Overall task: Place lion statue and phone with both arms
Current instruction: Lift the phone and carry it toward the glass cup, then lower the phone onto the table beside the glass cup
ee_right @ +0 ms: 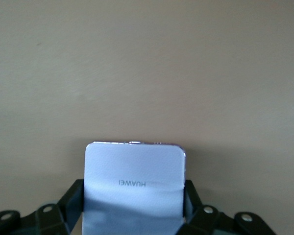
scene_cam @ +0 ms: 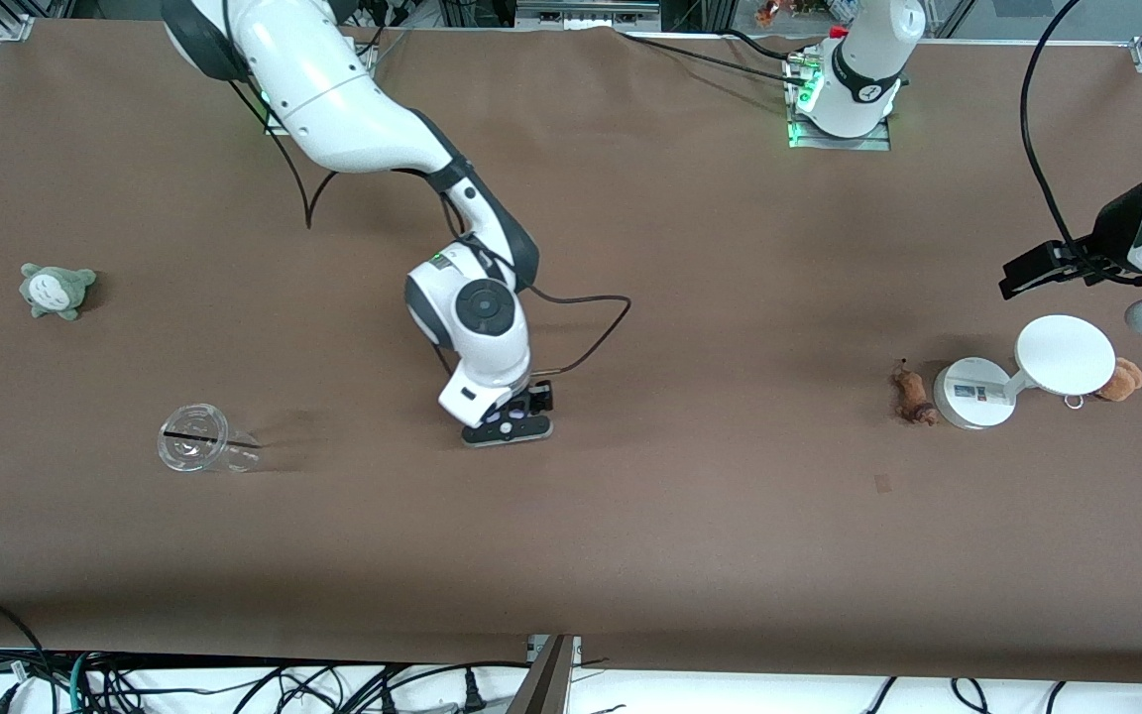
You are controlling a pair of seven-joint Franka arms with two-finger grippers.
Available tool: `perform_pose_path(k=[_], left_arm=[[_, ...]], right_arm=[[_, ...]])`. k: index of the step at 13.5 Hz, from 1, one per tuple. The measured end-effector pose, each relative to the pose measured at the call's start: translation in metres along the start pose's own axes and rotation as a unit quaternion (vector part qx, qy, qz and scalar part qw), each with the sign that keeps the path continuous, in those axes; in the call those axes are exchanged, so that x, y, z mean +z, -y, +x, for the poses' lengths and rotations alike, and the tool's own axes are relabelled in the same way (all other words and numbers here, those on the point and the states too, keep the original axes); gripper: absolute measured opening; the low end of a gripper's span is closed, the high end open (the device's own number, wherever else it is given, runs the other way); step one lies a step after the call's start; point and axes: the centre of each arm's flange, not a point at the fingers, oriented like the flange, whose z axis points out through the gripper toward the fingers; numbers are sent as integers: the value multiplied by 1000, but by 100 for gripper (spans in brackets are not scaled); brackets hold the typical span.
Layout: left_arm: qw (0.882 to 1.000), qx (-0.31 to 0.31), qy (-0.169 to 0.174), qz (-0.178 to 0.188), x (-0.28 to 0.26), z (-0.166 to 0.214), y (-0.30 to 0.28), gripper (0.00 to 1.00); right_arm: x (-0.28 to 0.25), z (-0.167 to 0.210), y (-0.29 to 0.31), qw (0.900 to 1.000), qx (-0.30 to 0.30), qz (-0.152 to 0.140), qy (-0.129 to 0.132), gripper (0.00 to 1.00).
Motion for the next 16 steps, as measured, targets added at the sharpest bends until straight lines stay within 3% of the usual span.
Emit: perform_pose_path(k=[5, 9, 12, 16], left_arm=[[1000, 0, 0, 0, 0, 0, 0, 100], [1000, 0, 1, 0, 1, 0, -1, 100], [1000, 0, 2, 0, 2, 1, -1, 100], [1000, 0, 3, 1, 4, 2, -1, 100]], right_arm=[[-11, 7, -110, 997, -65, 1, 33, 83], [-2, -3, -171, 997, -50, 9, 58, 83], [9, -15, -199, 998, -38, 12, 46, 83], [20, -27, -233, 998, -43, 12, 49, 83]])
